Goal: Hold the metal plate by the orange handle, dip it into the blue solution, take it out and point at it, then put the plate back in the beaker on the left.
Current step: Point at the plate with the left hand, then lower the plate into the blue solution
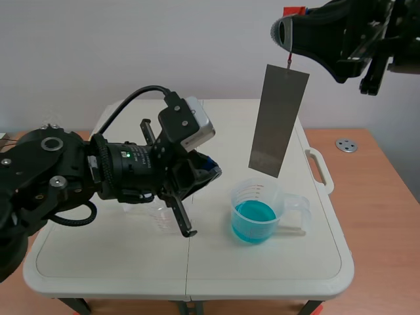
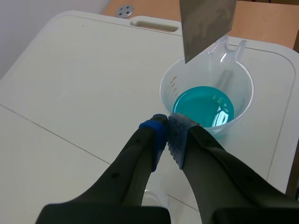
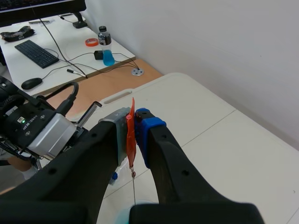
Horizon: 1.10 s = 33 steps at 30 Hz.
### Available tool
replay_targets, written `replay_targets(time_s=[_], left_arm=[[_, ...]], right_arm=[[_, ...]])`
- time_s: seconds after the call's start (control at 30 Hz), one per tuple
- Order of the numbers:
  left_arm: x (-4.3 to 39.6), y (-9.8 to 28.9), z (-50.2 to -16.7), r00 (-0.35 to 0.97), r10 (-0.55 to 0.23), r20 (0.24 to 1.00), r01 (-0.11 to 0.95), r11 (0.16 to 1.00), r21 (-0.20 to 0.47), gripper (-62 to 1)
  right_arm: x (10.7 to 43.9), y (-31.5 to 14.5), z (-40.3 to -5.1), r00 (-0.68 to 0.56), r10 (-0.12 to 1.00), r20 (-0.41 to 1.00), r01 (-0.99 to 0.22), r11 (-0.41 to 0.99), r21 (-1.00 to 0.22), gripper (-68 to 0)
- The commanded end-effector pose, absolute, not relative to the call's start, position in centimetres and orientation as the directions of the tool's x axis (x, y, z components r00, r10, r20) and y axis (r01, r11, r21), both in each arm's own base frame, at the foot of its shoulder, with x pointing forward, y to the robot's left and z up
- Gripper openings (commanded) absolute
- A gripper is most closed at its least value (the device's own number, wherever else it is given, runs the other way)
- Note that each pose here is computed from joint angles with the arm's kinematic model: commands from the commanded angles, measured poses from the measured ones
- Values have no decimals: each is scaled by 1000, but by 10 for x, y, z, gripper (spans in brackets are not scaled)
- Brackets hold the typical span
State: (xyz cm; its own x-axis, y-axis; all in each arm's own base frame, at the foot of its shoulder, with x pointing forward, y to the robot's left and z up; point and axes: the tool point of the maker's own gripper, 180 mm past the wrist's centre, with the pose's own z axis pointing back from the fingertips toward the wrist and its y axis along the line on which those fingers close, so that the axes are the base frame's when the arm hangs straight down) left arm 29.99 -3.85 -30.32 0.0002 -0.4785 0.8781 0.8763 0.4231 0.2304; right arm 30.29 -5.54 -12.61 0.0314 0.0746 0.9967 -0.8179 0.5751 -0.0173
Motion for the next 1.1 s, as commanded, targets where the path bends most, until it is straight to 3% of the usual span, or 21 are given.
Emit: replay_targets(time_s=[0.0,0.67,0.87,1.07], left_arm=[[305,-45,-292,-25,-451,892,873,425,240,-562],[309,-46,-299,-6,-458,889,881,419,222,-562],[313,-8,-289,30,-436,899,859,471,200,-562],[304,53,-265,39,-443,896,814,534,228,-562]], right_arm=[[302,-55,-117,-2,67,998,-825,564,-40,-662],[302,-55,-116,-2,67,998,-825,563,-40,-662],[302,-56,-118,2,74,997,-825,564,-40,-662],[302,-55,-120,9,84,996,-826,563,-40,-662]])
